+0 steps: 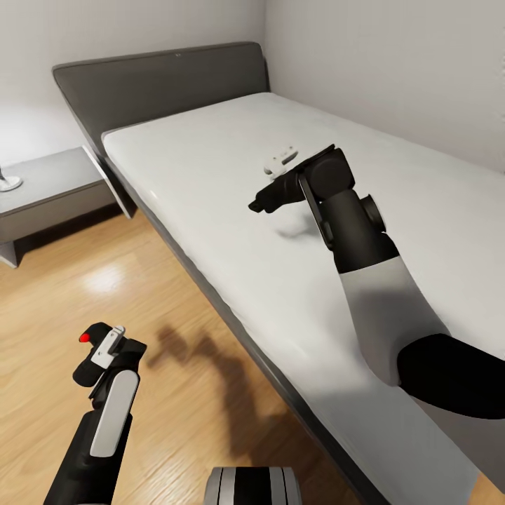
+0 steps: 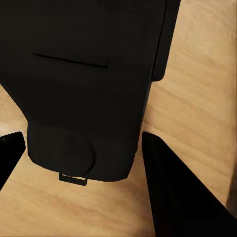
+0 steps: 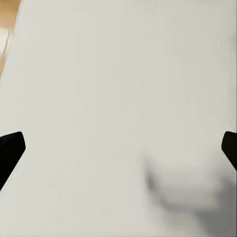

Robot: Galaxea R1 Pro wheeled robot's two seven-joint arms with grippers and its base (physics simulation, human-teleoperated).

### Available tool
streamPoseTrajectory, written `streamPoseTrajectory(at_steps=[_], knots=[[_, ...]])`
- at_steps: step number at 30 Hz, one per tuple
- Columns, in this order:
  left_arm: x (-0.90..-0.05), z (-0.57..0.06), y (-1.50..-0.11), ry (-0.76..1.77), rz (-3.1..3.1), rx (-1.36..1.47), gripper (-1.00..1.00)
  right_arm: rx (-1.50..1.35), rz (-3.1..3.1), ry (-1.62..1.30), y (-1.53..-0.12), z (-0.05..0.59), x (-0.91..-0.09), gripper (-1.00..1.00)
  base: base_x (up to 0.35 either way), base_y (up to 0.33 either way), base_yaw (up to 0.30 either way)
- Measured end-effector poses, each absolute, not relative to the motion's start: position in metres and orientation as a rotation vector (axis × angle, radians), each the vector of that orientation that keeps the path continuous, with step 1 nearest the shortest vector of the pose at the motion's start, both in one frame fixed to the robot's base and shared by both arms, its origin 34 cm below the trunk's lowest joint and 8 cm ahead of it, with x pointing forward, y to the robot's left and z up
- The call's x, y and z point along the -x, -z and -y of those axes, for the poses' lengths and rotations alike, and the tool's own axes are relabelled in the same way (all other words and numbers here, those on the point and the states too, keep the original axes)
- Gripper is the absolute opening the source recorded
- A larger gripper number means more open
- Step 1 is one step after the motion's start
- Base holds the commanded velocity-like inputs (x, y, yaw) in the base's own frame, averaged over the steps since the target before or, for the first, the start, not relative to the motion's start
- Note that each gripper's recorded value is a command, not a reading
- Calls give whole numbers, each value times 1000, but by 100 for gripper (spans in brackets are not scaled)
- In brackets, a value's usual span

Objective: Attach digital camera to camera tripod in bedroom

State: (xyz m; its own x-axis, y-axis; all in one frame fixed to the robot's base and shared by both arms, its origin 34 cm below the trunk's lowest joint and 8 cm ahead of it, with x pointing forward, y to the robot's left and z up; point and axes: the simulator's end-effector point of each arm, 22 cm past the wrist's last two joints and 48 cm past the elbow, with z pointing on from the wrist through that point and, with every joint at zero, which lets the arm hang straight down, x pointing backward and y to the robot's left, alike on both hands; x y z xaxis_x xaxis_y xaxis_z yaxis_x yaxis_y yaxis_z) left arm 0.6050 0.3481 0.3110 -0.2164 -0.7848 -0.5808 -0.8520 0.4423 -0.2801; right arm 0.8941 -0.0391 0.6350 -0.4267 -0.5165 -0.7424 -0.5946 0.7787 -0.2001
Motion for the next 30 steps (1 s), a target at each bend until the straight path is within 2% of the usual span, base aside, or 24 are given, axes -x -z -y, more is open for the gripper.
streamPoseTrajectory(at_steps=[13, 30], knots=[[-611, -348, -333, -79, -2037, 1344, -100, 817, -2036, -99, -689, 35, -884, 100, 0, 0, 0], [-638, -345, -370, 181, -2058, 1256, -100, 808, -1961, -71, -750, 34, -868, 100, 0, 0, 0]])
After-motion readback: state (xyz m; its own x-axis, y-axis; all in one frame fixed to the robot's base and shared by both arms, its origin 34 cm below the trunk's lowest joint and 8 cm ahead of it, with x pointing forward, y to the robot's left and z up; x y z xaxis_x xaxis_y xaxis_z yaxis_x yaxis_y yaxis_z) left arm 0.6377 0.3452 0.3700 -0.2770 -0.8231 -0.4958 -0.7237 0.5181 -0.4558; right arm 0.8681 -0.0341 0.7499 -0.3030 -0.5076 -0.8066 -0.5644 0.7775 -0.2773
